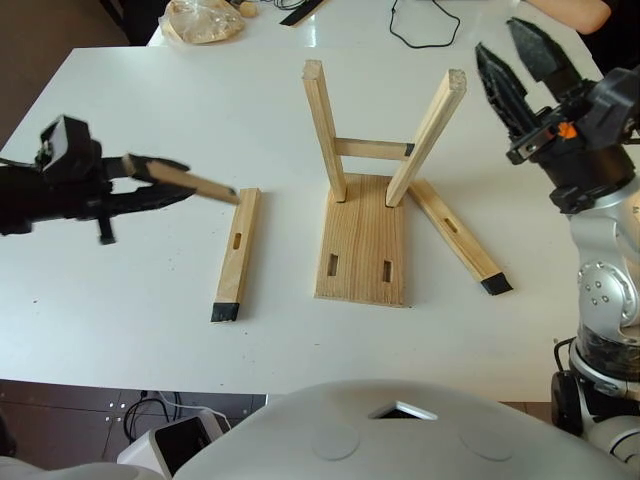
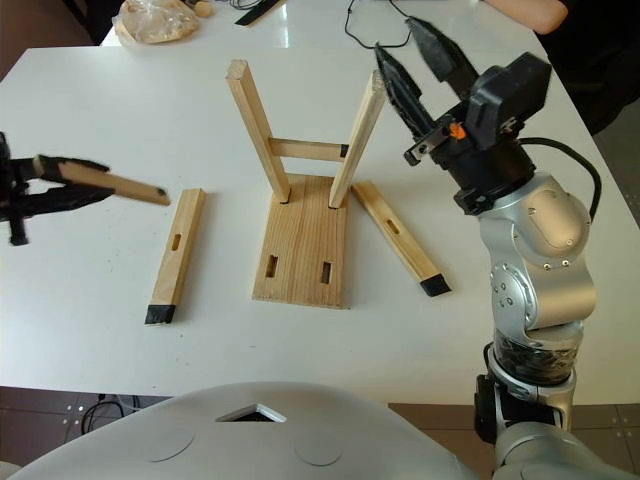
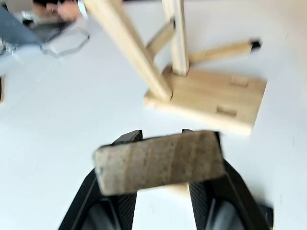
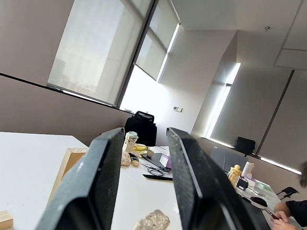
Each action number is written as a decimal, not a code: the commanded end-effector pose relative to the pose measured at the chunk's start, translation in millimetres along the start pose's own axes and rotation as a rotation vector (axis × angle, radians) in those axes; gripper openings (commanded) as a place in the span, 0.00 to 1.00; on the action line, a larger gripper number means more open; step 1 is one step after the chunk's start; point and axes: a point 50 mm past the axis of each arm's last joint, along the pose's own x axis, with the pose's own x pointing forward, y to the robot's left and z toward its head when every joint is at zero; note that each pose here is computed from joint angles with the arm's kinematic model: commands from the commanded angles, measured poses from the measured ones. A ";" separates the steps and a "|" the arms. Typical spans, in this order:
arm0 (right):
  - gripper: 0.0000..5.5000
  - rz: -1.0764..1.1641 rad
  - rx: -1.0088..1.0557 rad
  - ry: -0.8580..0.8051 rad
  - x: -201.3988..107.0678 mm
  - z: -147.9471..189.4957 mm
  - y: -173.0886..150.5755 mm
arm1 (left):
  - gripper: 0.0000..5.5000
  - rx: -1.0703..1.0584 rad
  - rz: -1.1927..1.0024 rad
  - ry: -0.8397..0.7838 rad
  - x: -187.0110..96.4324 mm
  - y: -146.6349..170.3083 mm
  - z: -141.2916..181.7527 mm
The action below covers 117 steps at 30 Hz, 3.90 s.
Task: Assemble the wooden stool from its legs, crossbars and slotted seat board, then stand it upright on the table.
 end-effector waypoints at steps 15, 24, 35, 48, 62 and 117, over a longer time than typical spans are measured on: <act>0.30 -0.050 0.015 0.052 1.1 -11.9 -8.5 | 0.23 0.298 -0.168 0.193 41.7 7.6 -34.2; 0.30 -0.051 0.020 0.081 0.6 -19.3 -7.3 | 0.23 0.227 -0.201 0.152 55.4 -3.4 -45.8; 0.30 -0.052 0.014 0.089 0.4 -20.1 -5.4 | 0.23 0.186 -0.339 0.287 45.2 -18.5 -60.0; 0.30 -0.019 0.020 0.095 4.6 -23.4 -1.0 | 0.23 -0.043 -0.451 0.248 69.9 -41.2 -77.8; 0.30 -0.024 0.031 0.093 4.3 -25.0 -1.4 | 0.23 -0.089 -0.447 0.212 87.5 -50.0 -88.4; 0.30 0.038 0.037 0.094 14.4 -28.6 -8.9 | 0.73 -0.104 -0.068 0.074 104.1 -82.4 -86.9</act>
